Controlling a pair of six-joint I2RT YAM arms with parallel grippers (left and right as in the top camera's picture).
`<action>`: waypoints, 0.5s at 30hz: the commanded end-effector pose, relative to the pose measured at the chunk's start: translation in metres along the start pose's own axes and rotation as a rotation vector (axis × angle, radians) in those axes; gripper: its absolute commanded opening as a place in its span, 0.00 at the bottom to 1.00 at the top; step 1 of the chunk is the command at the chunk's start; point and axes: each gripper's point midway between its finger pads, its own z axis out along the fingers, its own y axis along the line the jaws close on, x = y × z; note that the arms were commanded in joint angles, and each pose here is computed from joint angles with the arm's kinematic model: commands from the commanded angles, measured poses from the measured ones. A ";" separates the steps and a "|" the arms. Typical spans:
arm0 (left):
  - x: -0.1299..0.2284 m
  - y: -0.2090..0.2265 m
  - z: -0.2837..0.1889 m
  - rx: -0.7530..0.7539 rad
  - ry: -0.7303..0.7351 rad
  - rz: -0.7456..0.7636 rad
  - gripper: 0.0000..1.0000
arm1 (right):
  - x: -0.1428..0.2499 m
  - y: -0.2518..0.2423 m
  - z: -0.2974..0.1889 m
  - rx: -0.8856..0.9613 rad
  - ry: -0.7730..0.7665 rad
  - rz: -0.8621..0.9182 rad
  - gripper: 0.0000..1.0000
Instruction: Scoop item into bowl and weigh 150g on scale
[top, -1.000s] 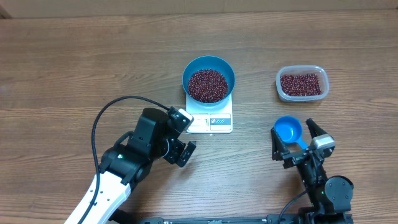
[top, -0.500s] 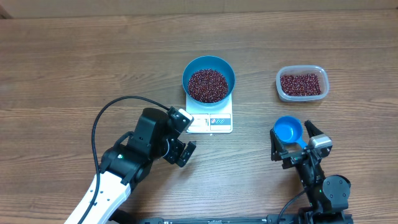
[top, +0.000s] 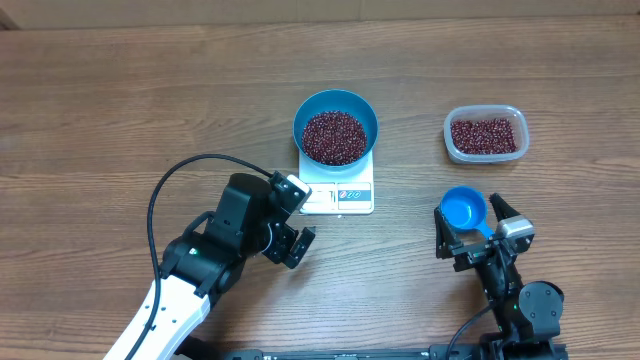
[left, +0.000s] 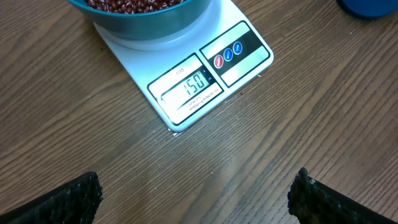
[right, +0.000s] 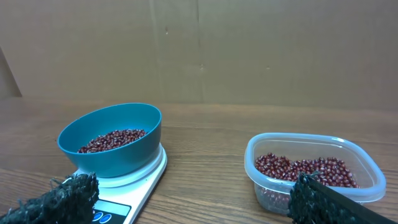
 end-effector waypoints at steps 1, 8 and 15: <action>0.001 0.001 0.001 -0.005 0.005 -0.017 1.00 | 0.001 0.000 0.000 0.003 -0.008 -0.006 1.00; 0.001 0.003 0.001 -0.020 0.007 -0.017 0.99 | 0.001 0.000 0.000 0.003 -0.008 -0.006 1.00; 0.006 0.003 -0.005 -0.027 0.010 -0.013 0.99 | 0.001 0.000 0.000 0.003 -0.008 -0.006 1.00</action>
